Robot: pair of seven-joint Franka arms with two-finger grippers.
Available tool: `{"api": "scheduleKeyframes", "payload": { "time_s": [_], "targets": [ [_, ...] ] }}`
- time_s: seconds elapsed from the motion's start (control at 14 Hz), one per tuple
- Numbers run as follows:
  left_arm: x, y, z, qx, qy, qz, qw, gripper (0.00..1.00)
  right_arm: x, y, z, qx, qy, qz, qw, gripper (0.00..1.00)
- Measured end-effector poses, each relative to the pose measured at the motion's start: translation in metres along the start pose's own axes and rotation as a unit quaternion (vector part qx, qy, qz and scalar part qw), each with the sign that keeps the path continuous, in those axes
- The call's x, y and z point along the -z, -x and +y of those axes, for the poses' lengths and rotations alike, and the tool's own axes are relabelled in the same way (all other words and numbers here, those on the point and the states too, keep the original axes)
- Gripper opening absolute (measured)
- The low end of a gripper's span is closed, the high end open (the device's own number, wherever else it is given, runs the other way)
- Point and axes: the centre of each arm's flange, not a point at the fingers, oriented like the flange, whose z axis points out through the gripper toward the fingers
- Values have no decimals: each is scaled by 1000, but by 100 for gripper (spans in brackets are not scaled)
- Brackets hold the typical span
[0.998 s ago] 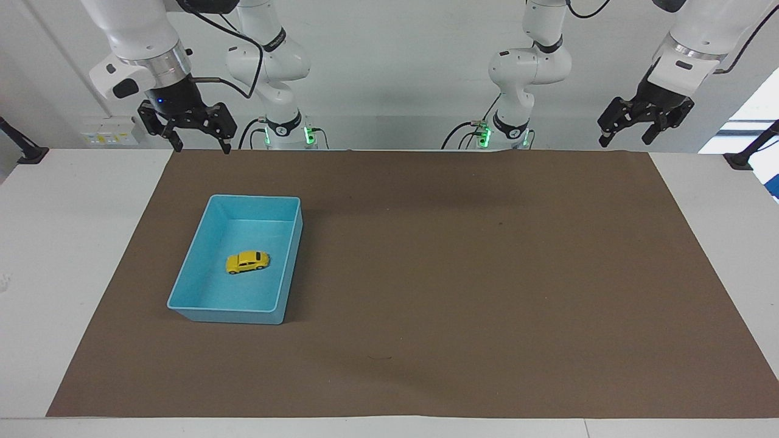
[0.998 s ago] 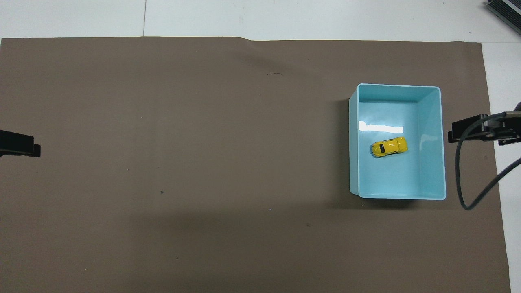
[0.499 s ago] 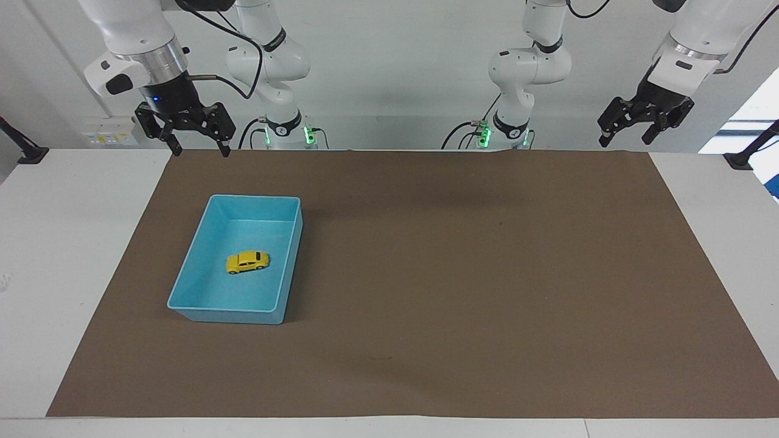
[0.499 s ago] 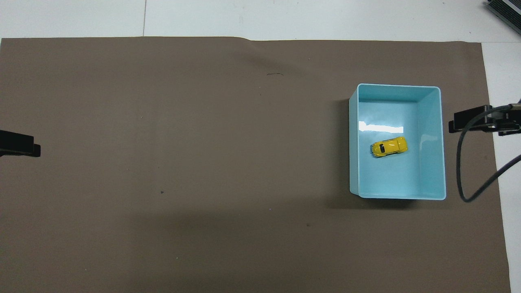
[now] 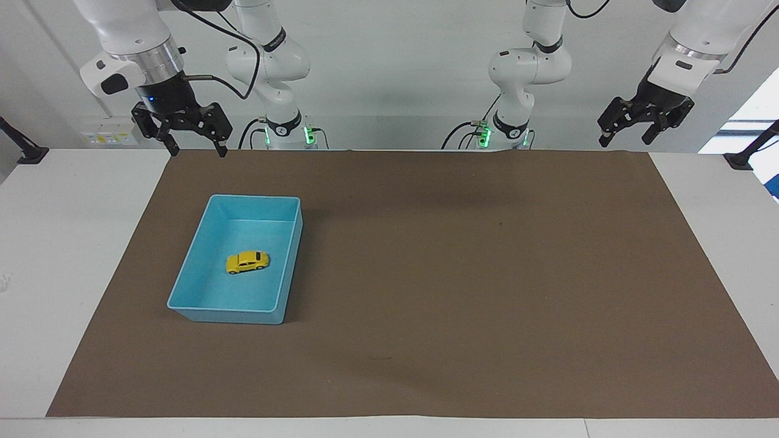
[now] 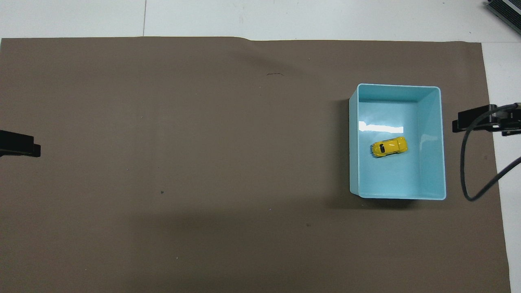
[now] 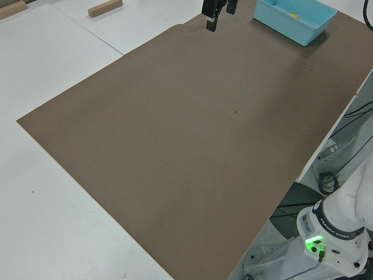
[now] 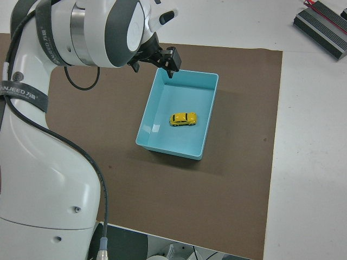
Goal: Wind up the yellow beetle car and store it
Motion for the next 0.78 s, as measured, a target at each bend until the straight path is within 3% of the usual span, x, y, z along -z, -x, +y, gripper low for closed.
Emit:
{"api": "scheduleKeyframes", "payload": {
  "time_s": [0.78],
  "targets": [
    [0, 0, 0, 0, 0, 0, 1000, 100, 0, 0, -3, 2, -2, 0, 1000, 100]
  ]
}}
